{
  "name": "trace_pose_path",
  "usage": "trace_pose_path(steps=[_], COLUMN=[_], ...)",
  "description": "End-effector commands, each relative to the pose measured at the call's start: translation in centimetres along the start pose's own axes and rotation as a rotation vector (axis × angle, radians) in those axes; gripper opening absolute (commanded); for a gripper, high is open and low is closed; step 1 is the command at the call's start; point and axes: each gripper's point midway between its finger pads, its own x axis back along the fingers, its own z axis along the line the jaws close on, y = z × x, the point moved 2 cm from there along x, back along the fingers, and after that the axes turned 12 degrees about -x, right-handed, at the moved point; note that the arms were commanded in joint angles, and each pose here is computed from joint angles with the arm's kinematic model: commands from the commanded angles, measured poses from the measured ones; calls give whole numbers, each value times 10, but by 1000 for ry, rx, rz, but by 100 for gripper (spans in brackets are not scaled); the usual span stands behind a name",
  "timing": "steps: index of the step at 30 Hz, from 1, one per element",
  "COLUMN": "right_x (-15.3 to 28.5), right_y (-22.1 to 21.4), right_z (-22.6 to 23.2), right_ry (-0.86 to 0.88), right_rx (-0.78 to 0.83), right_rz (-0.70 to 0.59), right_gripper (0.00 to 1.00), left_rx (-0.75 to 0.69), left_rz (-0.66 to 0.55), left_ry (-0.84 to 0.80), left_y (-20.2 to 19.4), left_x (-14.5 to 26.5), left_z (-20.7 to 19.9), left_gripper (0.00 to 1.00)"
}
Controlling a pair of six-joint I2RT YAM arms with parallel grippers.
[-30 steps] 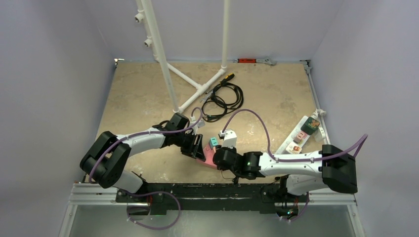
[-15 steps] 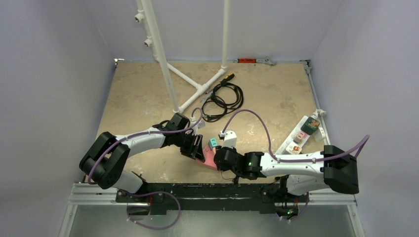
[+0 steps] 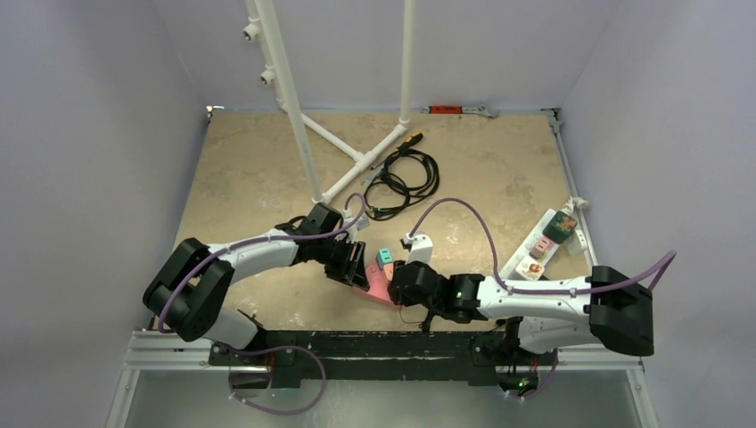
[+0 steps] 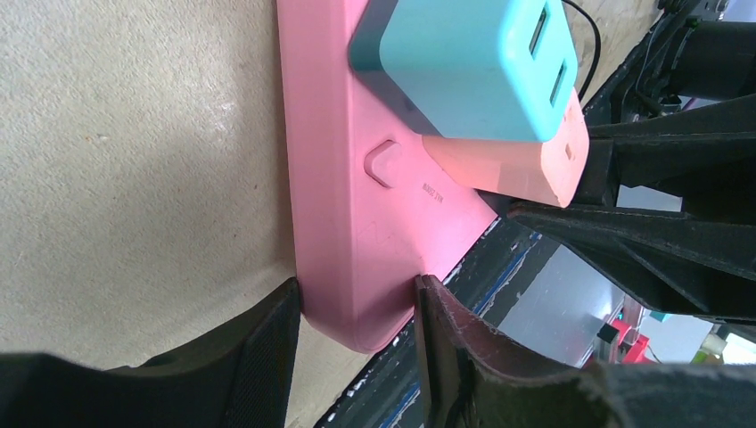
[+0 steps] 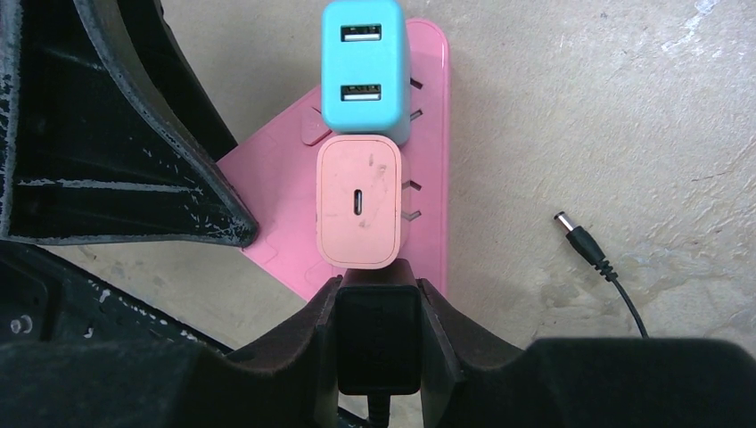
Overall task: Pull the plug off the socket
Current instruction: Remove the plug from the socket.
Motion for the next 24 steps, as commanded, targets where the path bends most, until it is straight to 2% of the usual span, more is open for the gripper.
trace_pose_path(steps=[1,4,19,24], right_x=[-3,-8,-24,-24], right_y=[4,10,-14,-17], right_z=[2,-1,0,2], right_ry=[-6,-63,-234,-217], right_rx=[6,32,92,80], right_rz=[-10,-42,-24,-11], right_gripper=[0,0,0,0], left_rx=[-49,-46,-45,-45], left_rz=[1,2,2,3], left_ry=[130,132,140,142], left_y=[1,1,2,2], left_x=[2,2,1,2], left_z=[22,22,24,24], left_gripper=[0,0,0,0])
